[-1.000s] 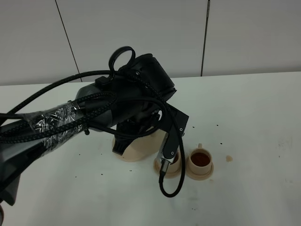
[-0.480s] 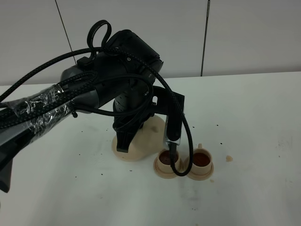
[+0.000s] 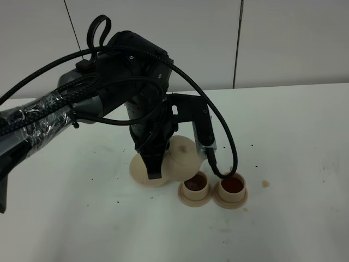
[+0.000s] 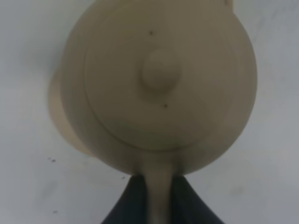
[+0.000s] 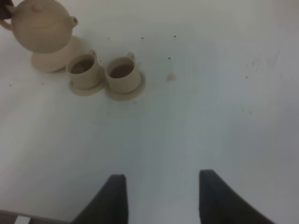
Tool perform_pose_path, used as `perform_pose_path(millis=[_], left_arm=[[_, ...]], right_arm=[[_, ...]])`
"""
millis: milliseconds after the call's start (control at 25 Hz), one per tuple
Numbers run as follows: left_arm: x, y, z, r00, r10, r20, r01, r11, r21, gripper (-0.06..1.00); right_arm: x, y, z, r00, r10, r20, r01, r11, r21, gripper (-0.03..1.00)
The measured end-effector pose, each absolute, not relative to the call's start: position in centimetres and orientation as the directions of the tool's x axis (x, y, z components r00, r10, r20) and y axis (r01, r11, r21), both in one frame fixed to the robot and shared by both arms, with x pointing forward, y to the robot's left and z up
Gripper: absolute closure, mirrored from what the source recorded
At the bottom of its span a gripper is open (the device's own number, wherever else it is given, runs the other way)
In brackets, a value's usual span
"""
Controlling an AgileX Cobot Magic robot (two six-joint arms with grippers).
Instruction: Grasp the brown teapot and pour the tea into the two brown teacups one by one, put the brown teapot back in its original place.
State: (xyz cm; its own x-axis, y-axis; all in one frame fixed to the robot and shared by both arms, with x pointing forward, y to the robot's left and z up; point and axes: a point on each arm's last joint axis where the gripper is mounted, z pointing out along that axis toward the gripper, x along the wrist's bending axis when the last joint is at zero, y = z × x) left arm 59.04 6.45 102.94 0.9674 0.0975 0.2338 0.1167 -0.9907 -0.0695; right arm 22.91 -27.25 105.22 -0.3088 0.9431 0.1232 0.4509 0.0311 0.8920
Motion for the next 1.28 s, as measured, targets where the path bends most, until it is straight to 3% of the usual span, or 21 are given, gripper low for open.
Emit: perform_pose_path(millis=[360,1280], left_arm=[[59.5,7.3,102.8,0.967,0.184,0.178,0.187,-0.982,-0.005,0.77],[59.6,7.4,102.8,0.966,0.2,0.161,0.201,-0.979,0.012,0.77]], right_arm=[[22.9,-27.2,105.2,-0.309,0.943,0.123,0.451,0.031,0.892,0.62],[22.9,-27.2,105.2,-0.309,0.943,0.123,0.451,0.031,0.892,0.62]])
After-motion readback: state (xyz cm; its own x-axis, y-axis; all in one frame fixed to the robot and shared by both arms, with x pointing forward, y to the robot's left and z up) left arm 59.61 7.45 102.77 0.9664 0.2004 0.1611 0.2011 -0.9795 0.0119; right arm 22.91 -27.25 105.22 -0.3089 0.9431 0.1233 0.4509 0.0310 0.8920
